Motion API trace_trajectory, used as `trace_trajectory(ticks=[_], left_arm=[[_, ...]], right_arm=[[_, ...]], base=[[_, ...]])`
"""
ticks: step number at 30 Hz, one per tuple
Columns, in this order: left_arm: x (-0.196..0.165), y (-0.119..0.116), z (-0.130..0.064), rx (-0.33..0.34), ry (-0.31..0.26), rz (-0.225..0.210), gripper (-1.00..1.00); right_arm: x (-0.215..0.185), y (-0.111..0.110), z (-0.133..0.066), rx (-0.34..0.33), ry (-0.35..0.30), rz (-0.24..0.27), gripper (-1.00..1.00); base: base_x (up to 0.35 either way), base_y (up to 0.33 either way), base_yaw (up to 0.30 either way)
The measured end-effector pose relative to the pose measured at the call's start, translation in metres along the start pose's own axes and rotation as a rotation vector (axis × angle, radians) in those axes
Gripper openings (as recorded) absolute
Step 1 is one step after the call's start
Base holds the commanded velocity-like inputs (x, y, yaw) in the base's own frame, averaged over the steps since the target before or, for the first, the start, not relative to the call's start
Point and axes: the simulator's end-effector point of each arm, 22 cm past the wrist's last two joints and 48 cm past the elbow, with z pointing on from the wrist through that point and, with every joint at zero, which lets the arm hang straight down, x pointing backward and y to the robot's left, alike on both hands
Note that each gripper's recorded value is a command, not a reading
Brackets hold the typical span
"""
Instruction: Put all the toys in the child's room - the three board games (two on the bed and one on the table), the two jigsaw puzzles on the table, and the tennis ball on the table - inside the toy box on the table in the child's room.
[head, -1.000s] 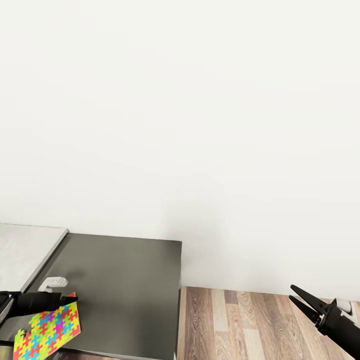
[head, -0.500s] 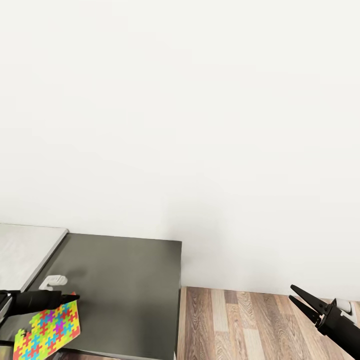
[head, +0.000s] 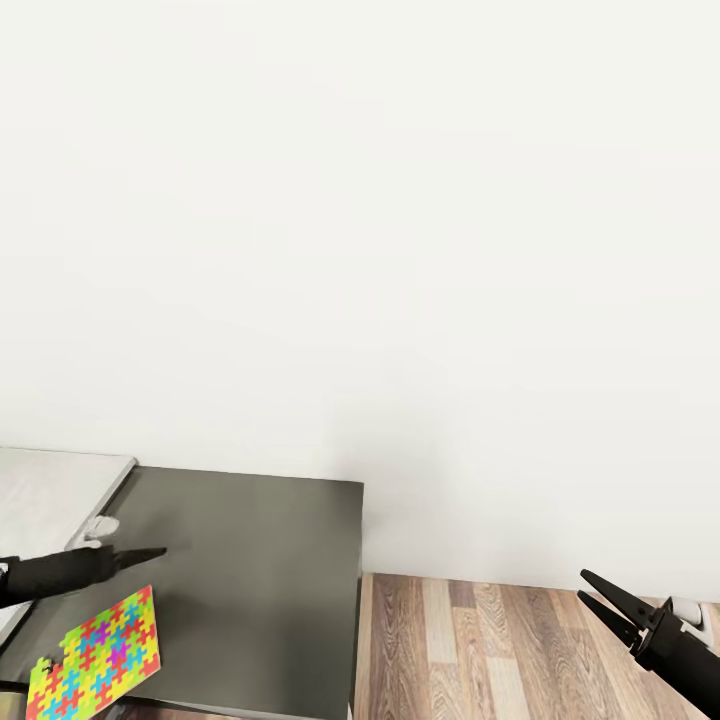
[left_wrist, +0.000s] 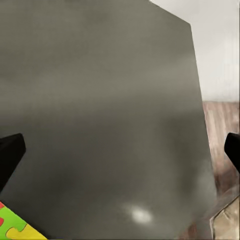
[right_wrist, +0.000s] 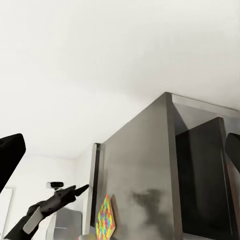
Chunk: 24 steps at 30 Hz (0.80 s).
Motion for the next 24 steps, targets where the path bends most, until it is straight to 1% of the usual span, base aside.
trace_trajectory(ticks=[1,6,8,10,19,24], left_arm=[[-0.003,-0.005,-0.001,0.021,-0.006,-0.001,1.00],[-0.011,-0.051,-0.008,0.218,-0.021,-0.035,1.00],[-0.011,-0.058,-0.008,0.249,-0.022,-0.038,1.00],[-0.011,-0.069,-0.009,0.296,-0.025,-0.044,1.00],[-0.005,-0.082,0.007,0.338,-0.027,-0.063,1.00],[-0.009,-0.087,0.008,0.349,-0.035,-0.068,1.00]], right_arm=[[0.000,0.000,0.000,0.000,0.000,0.000,1.00],[0.000,0.000,0.000,0.000,0.000,-0.003,1.00],[0.000,0.000,0.000,0.000,0.000,-0.004,1.00],[0.000,0.000,0.000,0.001,0.000,-0.003,1.00],[0.000,0.003,0.000,-0.008,0.000,-0.004,1.00],[0.000,0.005,0.000,-0.016,-0.003,-0.005,1.00]], base=[[0.000,0.000,0.000],[0.000,0.000,0.000],[0.000,0.000,0.000],[0.000,0.000,0.000],[0.000,0.000,0.000],[0.000,0.000,0.000]])
